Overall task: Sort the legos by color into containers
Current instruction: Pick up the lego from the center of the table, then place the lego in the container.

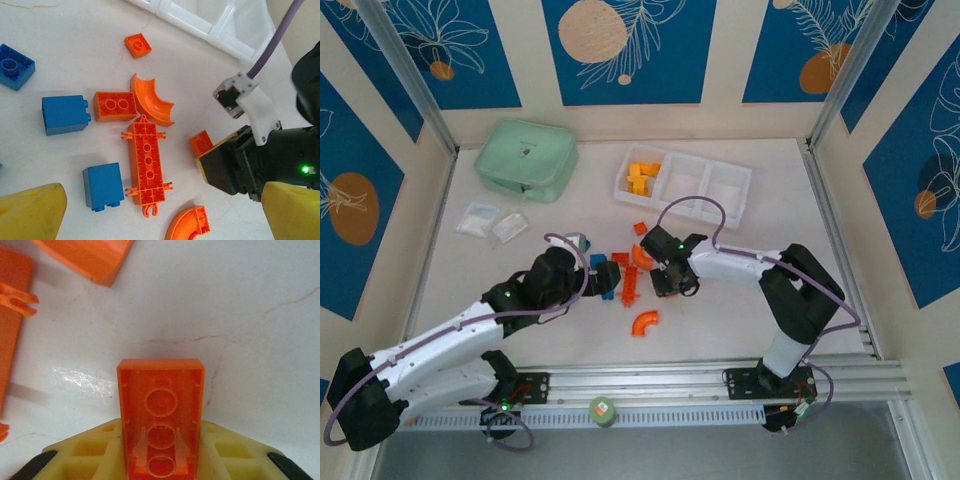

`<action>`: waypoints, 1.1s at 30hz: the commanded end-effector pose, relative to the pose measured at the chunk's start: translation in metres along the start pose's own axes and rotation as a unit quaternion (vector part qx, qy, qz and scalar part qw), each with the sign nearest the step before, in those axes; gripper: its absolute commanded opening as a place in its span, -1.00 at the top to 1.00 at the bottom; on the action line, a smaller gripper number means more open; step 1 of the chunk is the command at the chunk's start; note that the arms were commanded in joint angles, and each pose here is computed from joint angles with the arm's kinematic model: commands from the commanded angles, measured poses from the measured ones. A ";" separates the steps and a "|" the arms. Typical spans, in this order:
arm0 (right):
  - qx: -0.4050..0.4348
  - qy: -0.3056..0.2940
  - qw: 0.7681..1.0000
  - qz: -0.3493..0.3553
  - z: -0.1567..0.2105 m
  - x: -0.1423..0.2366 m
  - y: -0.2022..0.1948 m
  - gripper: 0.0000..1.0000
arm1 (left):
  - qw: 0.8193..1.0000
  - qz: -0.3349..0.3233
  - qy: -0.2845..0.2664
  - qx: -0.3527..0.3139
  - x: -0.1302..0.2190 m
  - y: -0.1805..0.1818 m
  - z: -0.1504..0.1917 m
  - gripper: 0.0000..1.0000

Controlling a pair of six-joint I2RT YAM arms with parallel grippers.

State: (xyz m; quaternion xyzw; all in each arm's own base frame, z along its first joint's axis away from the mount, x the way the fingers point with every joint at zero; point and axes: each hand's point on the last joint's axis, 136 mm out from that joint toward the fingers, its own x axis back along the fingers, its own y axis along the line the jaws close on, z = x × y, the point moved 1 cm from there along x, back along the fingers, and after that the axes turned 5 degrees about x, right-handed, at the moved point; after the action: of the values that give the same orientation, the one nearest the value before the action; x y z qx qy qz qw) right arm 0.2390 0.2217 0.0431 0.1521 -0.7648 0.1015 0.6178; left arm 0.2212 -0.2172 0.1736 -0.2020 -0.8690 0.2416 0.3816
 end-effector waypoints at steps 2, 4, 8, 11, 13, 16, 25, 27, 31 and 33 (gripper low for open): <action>-0.011 -0.033 0.999 -0.031 -0.015 0.021 -0.001 0.43 | 1.000 0.012 -0.016 -0.008 0.001 -0.009 -0.014 -0.99; -0.022 -0.048 0.998 -0.039 -0.025 0.029 -0.005 0.44 | 1.000 0.015 -0.015 -0.006 0.000 -0.009 -0.016 -0.99; -0.040 -0.078 0.995 -0.046 -0.053 0.045 -0.020 0.45 | 1.000 0.019 -0.014 0.000 -0.003 -0.007 -0.021 -0.99; -0.057 -0.105 0.992 -0.044 -0.082 0.058 -0.034 0.44 | 1.000 0.018 -0.013 0.002 -0.004 -0.005 -0.028 -0.99; -0.070 -0.124 0.989 -0.037 -0.104 0.063 -0.045 0.45 | 1.000 0.019 -0.013 0.002 -0.006 -0.005 -0.033 -0.99; -0.084 -0.148 0.985 -0.017 -0.135 0.068 -0.063 0.44 | 1.000 0.022 -0.013 0.004 -0.008 -0.005 -0.041 -0.99; -0.128 -0.187 0.972 0.061 -0.217 0.054 -0.126 0.42 | 0.999 0.030 -0.010 0.008 -0.016 -0.004 -0.060 -0.99; -0.137 -0.195 0.969 0.063 -0.230 0.050 -0.134 0.36 | 1.000 0.027 -0.012 0.006 -0.016 -0.004 -0.063 -0.99; -0.147 -0.201 0.967 0.061 -0.253 0.049 -0.141 0.10 | 1.000 0.025 -0.012 0.005 -0.020 -0.004 -0.065 -0.99; -0.147 -0.200 0.967 0.065 -0.257 0.055 -0.140 0.03 | 1.000 0.026 -0.008 0.006 -0.020 -0.005 -0.064 -0.99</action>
State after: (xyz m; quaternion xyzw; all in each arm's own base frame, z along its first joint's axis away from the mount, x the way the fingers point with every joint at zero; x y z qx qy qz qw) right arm 0.5096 0.1714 0.1283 0.0308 -0.8828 -0.0115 0.4686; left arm 0.2763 -0.2096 0.1865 -0.2013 -0.8639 0.2555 0.3845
